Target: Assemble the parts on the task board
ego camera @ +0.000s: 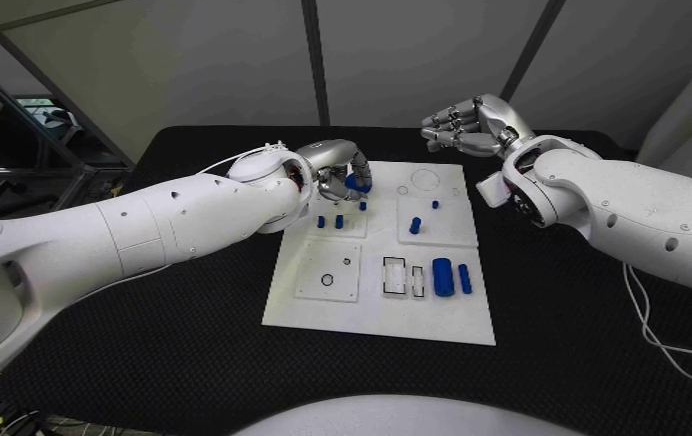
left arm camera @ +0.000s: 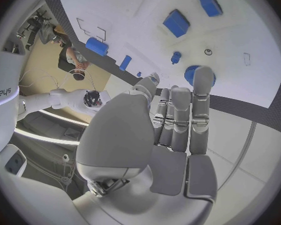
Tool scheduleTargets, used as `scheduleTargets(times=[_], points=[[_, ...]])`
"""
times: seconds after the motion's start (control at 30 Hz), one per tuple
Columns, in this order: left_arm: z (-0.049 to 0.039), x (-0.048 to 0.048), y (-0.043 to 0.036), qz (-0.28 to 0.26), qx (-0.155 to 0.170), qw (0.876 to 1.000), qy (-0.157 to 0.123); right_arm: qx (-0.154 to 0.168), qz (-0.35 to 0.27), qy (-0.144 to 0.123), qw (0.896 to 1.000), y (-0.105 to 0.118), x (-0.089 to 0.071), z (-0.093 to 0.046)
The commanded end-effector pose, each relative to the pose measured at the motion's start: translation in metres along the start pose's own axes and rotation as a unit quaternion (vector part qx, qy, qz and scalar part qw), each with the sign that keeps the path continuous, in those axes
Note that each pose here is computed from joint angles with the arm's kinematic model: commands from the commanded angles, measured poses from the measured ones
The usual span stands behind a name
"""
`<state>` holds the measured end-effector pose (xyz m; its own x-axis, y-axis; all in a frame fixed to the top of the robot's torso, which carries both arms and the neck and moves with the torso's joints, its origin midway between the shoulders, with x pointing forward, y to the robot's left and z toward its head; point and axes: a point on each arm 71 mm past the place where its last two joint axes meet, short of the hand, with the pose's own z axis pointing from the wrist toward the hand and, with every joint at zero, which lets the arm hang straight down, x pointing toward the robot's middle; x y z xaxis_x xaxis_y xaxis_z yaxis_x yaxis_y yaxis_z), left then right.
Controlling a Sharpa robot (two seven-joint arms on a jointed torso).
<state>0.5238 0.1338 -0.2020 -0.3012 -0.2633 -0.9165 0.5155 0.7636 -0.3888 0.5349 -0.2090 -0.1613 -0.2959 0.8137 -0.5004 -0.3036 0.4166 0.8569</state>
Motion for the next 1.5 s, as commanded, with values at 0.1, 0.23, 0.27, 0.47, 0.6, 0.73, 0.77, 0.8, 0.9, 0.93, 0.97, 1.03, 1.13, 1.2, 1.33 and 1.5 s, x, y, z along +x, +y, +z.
scheduleTargets(times=[0.1, 0.23, 0.27, 0.47, 0.6, 0.73, 0.77, 0.8, 0.9, 0.93, 0.97, 1.03, 1.13, 1.2, 1.33, 1.5], points=[[0.0057, 0.0073, -0.0026, 0.078, 0.012, 0.996, 0.044, -0.003, 0.003, 0.003, 1.0, 0.002, 0.001, 0.001], [0.01, 0.0103, -0.002, 0.09, 0.002, 0.994, 0.056, -0.004, 0.003, 0.003, 1.0, 0.002, 0.002, 0.001], [0.0107, 0.0109, -0.002, 0.091, 0.001, 0.994, 0.057, -0.004, 0.003, 0.003, 1.0, 0.002, 0.002, 0.001], [0.0151, 0.0155, -0.0021, 0.094, -0.008, 0.993, 0.066, -0.004, 0.003, 0.003, 1.0, 0.003, 0.002, 0.001], [0.0175, 0.0183, -0.0025, 0.094, -0.012, 0.993, 0.07, -0.004, 0.003, 0.004, 1.0, 0.003, 0.003, 0.002], [0.0187, 0.02, -0.0018, 0.094, -0.015, 0.993, 0.075, -0.005, 0.004, 0.004, 1.0, 0.003, 0.003, 0.002], [0.0189, 0.0204, -0.0016, 0.094, -0.016, 0.992, 0.076, -0.005, 0.004, 0.004, 1.0, 0.003, 0.003, 0.002], [0.0192, 0.0209, -0.0014, 0.094, -0.017, 0.992, 0.078, -0.005, 0.004, 0.004, 1.0, 0.003, 0.003, 0.002], [0.0201, 0.0219, -0.0009, 0.095, -0.02, 0.992, 0.081, -0.005, 0.004, 0.004, 1.0, 0.003, 0.004, 0.002], [0.0205, 0.0224, -0.0005, 0.095, -0.021, 0.992, 0.081, -0.005, 0.004, 0.005, 1.0, 0.004, 0.004, 0.002], [0.0208, 0.0226, -0.0003, 0.095, -0.022, 0.992, 0.082, -0.005, 0.004, 0.005, 1.0, 0.004, 0.004, 0.002], [0.0214, 0.0229, 0.0002, 0.095, -0.024, 0.992, 0.081, -0.006, 0.004, 0.005, 1.0, 0.004, 0.004, 0.002], [0.0219, 0.0233, 0.0006, 0.095, -0.024, 0.992, 0.081, -0.006, 0.005, 0.005, 1.0, 0.004, 0.005, 0.002], [0.0222, 0.0237, 0.0007, 0.094, -0.024, 0.992, 0.082, -0.006, 0.005, 0.006, 1.0, 0.004, 0.005, 0.003], [0.023, 0.0246, 0.0005, 0.094, -0.024, 0.992, 0.083, -0.007, 0.005, 0.007, 1.0, 0.005, 0.006, 0.003], [0.0238, 0.0258, 0.0005, 0.094, -0.024, 0.992, 0.084, -0.008, 0.005, 0.006, 1.0, 0.005, 0.007, 0.003]])
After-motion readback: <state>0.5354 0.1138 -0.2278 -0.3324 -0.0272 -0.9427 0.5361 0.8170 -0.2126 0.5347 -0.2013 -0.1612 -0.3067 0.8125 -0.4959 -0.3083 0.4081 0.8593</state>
